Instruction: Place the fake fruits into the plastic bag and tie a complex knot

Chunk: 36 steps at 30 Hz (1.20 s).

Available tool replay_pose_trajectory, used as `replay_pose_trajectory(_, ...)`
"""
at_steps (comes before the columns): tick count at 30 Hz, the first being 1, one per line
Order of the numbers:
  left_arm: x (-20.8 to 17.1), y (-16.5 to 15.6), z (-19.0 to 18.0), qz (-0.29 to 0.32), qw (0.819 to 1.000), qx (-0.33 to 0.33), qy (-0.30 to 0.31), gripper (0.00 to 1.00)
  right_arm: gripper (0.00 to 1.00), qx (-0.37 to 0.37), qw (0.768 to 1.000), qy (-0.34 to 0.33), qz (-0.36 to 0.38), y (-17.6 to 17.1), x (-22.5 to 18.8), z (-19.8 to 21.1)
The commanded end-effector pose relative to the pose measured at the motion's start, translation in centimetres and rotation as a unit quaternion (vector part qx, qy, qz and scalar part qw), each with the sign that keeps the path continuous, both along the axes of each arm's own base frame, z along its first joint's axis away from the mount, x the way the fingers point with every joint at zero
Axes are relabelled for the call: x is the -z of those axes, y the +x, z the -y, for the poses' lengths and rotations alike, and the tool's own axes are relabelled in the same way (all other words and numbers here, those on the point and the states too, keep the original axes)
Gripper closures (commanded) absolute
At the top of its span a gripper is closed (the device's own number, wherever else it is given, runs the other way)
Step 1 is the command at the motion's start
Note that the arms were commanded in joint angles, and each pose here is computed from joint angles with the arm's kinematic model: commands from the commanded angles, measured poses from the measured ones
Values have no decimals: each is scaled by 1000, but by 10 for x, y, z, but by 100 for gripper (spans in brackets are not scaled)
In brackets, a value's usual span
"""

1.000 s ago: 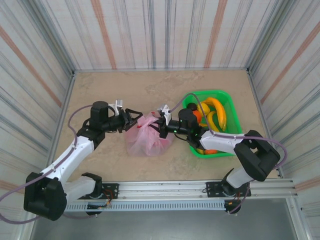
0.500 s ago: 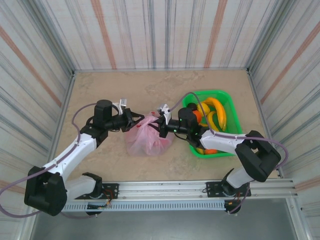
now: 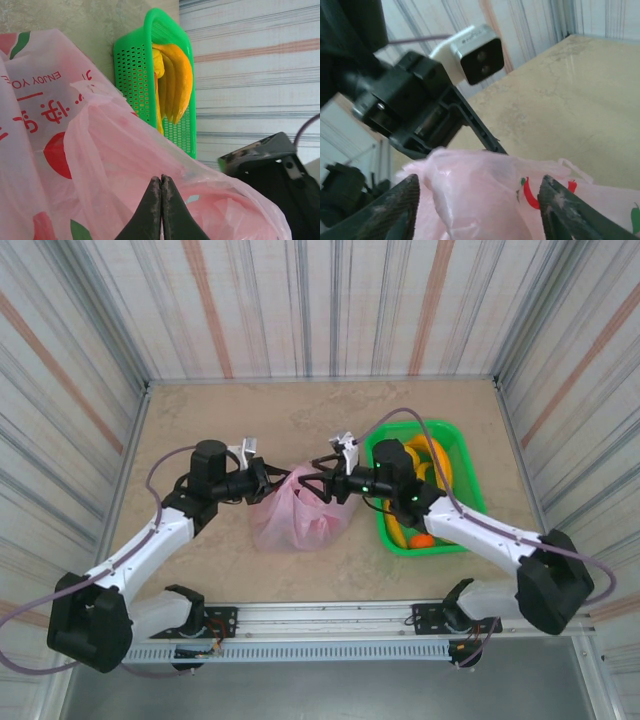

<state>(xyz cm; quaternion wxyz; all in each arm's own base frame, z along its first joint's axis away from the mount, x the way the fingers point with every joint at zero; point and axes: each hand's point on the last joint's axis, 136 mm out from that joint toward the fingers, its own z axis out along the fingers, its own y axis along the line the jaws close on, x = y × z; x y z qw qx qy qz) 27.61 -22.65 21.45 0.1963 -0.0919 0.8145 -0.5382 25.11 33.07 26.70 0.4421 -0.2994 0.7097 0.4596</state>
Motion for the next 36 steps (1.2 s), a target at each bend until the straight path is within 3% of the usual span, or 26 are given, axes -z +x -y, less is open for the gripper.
replay_pose_trajectory(1, -19, -4, 4, 20, 1000, 12, -13, 100, 20, 30, 998, -43, -40, -12, 1, 28)
replay_pose_trajectory(3, -20, -5, 4, 23, 1000, 13, -14, 100, 15, 55, 995, -68, -41, -16, 6, 47)
replay_pose_trajectory(9, -19, -6, 4, 23, 1000, 13, -12, 100, 17, 56, 991, -97, -71, -35, 18, 73)
replay_pose_trajectory(19, -19, -6, 4, 25, 1000, 14, -10, 100, 31, 29, 981, -92, -166, -39, 49, 56)
replay_pose_trajectory(36, -21, -6, 5, 29, 999, 18, -11, 100, 49, 32, 982, -83, -167, -13, 45, 36)
